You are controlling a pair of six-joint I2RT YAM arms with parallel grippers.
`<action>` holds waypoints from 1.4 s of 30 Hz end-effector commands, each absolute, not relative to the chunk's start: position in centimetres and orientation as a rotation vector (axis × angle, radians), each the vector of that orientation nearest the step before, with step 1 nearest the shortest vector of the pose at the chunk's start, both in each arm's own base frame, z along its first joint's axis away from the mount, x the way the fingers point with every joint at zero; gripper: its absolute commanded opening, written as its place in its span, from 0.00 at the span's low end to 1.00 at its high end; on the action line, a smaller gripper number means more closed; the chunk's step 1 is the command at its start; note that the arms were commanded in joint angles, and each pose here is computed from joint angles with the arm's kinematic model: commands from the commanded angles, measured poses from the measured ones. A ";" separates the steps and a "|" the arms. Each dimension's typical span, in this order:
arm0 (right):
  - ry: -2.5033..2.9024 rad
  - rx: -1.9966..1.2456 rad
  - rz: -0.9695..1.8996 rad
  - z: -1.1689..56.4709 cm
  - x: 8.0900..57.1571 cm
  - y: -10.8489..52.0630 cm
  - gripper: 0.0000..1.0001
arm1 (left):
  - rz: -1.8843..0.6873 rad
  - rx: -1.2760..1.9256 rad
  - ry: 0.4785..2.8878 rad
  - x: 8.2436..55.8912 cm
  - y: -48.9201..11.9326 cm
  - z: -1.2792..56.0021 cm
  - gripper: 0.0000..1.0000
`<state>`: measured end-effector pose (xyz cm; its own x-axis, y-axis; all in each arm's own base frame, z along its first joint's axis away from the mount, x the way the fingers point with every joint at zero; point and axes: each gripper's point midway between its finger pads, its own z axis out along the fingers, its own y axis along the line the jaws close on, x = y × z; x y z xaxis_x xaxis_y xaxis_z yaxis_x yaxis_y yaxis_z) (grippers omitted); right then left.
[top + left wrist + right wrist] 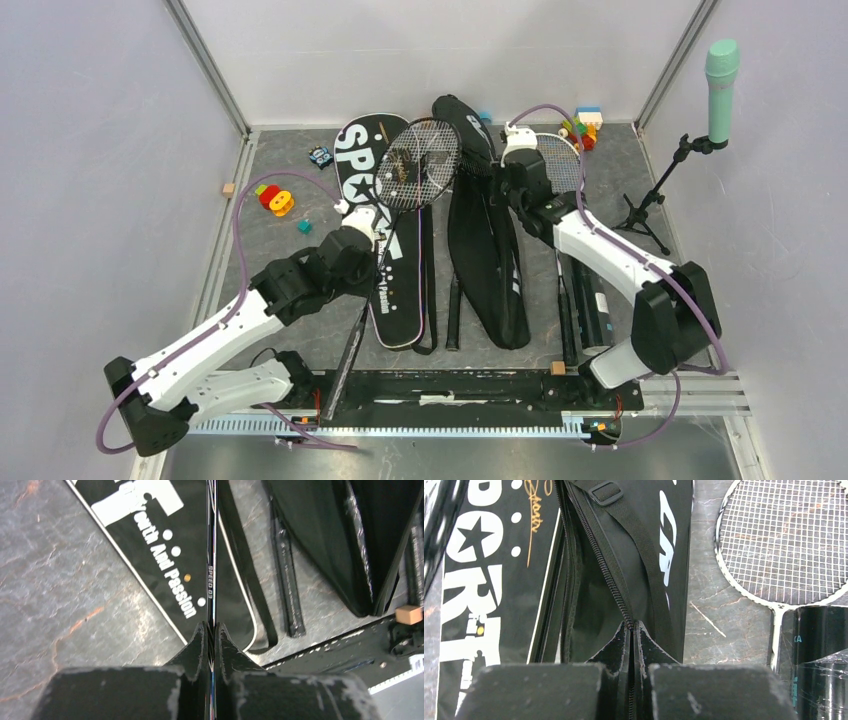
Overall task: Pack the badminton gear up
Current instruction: Place the racket in the racket bag.
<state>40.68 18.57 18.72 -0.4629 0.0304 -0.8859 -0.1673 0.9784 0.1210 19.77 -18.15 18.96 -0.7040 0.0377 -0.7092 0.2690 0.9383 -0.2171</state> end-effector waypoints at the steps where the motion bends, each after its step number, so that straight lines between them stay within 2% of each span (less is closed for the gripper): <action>1: 1.953 0.060 0.196 22.2 43.6 18.3 0.00 | -0.268 0.137 2.397 17.7 -15.8 17.9 0.02; 10: 2.030 0.040 0.232 19.4 45.6 20.5 0.00 | -0.096 0.296 2.480 15.5 -15.6 15.2 0.02; 15: 2.053 0.024 0.254 18.4 45.8 21.2 0.00 | 0.095 0.409 2.410 15.9 -16.4 16.1 0.02; 22: 2.076 -0.002 0.283 17.5 45.8 22.0 0.00 | 0.174 0.527 2.302 15.8 -18.7 17.9 0.02; 27: 2.076 -0.009 0.318 17.6 45.8 22.5 0.00 | 0.285 0.643 2.307 15.1 -19.4 17.0 0.02; 34: 2.062 -0.052 0.396 17.9 45.1 23.5 0.00 | 0.326 0.671 2.242 16.3 -21.3 17.5 0.02; 42: 2.028 -0.121 0.591 19.3 42.9 25.6 0.00 | 0.173 0.621 2.088 19.2 -26.9 19.3 0.02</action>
